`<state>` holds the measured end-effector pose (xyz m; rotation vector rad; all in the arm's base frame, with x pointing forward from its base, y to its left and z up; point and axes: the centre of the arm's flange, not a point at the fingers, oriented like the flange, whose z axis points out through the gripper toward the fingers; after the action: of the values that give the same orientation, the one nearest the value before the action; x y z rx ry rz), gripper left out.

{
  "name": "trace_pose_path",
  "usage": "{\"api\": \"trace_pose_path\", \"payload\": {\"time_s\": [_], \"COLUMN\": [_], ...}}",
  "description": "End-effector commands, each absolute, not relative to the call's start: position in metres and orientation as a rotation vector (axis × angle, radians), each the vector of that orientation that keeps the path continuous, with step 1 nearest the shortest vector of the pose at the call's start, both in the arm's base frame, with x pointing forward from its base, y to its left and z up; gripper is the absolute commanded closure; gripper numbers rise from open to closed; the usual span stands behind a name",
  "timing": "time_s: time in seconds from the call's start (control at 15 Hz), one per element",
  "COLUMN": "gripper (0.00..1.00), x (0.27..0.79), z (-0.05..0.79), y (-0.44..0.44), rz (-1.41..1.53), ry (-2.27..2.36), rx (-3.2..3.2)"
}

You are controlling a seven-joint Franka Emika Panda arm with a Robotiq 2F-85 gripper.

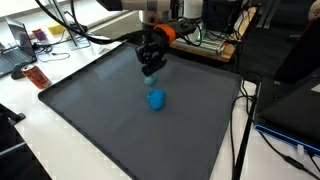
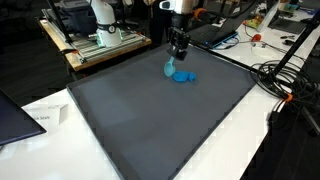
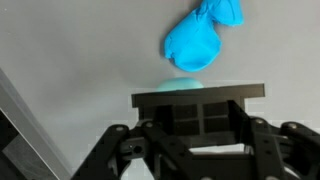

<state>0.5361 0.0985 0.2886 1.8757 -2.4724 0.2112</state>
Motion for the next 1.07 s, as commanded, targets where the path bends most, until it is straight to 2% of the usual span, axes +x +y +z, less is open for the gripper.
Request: {"api": "trace_pose_path", "payload": {"time_s": [0.0, 1.0], "gripper": [0.63, 0.63], "x": [0.553, 0.561], "z": [0.299, 0.256], "y": [0.102, 0.121], "rz": [0.293, 0.484], "ry": [-2.426, -2.275], "rx": [1.837, 1.777]}}
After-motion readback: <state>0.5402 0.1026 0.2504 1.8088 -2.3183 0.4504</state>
